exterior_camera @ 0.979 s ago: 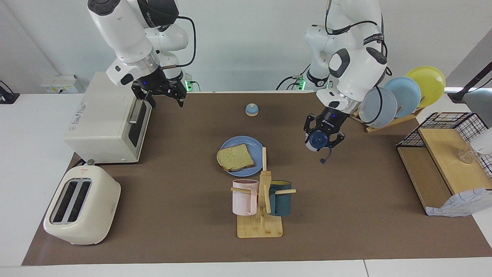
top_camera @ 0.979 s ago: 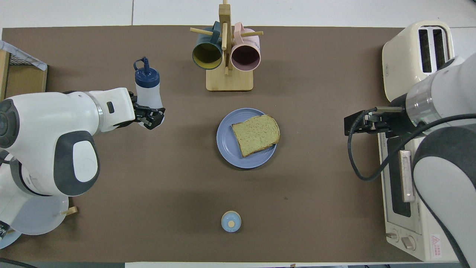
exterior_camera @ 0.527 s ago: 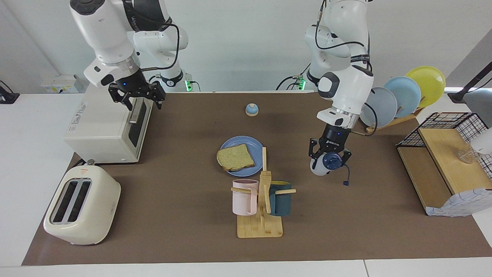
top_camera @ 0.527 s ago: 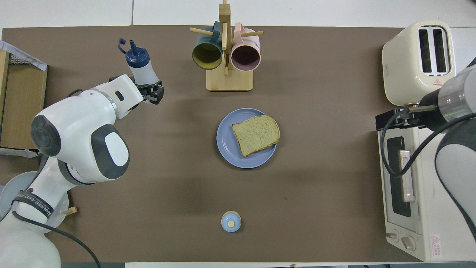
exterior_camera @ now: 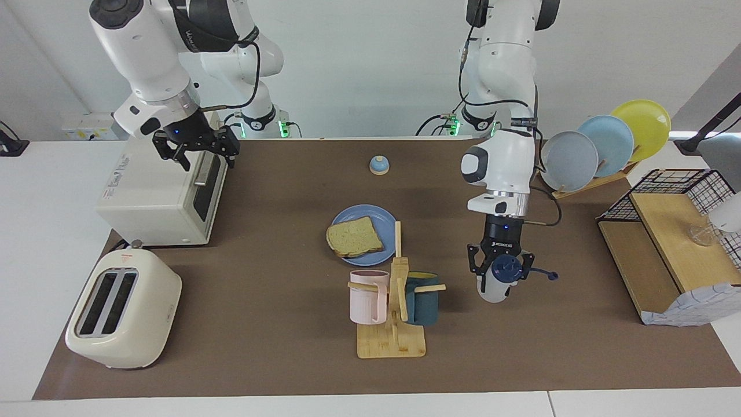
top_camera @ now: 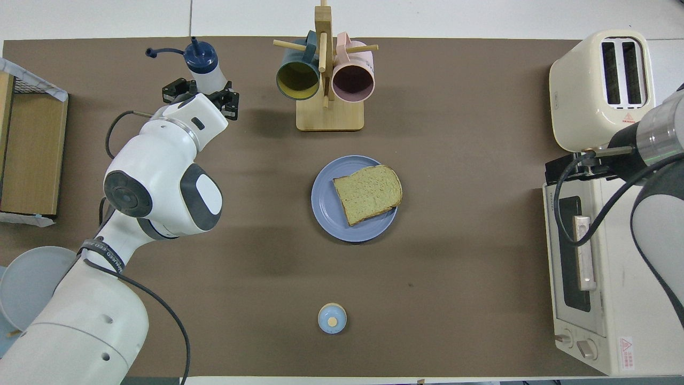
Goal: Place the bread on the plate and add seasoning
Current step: 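Set the bottle back by the mug stand while the right gripper retracts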
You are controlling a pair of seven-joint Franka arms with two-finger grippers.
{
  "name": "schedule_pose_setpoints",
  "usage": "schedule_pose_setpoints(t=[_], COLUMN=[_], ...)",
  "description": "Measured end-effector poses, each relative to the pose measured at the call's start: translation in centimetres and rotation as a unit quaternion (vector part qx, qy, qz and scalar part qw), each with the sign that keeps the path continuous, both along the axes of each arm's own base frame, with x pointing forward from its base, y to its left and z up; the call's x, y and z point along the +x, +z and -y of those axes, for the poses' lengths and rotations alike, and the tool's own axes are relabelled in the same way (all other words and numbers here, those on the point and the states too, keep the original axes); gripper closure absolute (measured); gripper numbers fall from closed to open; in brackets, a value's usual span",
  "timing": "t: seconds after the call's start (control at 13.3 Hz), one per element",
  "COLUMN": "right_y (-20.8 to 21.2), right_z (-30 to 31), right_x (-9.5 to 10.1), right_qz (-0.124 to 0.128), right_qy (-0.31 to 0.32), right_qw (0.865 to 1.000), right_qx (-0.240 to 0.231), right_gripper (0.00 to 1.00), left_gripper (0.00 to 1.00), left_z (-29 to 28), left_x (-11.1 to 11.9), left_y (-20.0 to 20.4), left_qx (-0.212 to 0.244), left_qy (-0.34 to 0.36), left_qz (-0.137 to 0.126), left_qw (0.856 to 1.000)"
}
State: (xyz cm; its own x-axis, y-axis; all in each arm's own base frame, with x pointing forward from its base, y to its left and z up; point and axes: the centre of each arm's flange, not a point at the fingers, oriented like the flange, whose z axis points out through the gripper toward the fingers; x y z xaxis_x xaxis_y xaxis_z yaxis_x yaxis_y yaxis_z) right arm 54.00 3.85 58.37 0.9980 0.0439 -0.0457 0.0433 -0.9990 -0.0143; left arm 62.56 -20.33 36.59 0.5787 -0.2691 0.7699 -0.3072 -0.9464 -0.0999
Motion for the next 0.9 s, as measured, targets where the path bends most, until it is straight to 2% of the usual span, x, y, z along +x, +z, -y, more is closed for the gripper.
schedule_pose_setpoints(t=[0.38, 0.6, 0.9], right_y=[0.2, 1.0, 1.9], right_z=[2.6, 4.5, 4.7], right_x=[-0.1, -0.3, -0.8], right_qz=[-0.009, -0.005, -0.011], right_qy=[0.001, -0.006, -0.007], right_qw=[1.0, 1.0, 1.0], right_qx=[0.001, 0.003, 0.003], right_gripper=[0.0, 0.0, 0.0], left_gripper=[0.5, 0.5, 0.5], left_z=[-0.1, -0.6, -2.6], left_x=[2.1, 2.8, 3.6], left_y=[-3.9, -5.6, -6.2], left_qx=[-0.049, -0.036, -0.019], left_qy=[0.028, 0.019, 0.018], left_qz=[0.031, 0.037, 0.04], left_qw=[0.998, 0.998, 0.999])
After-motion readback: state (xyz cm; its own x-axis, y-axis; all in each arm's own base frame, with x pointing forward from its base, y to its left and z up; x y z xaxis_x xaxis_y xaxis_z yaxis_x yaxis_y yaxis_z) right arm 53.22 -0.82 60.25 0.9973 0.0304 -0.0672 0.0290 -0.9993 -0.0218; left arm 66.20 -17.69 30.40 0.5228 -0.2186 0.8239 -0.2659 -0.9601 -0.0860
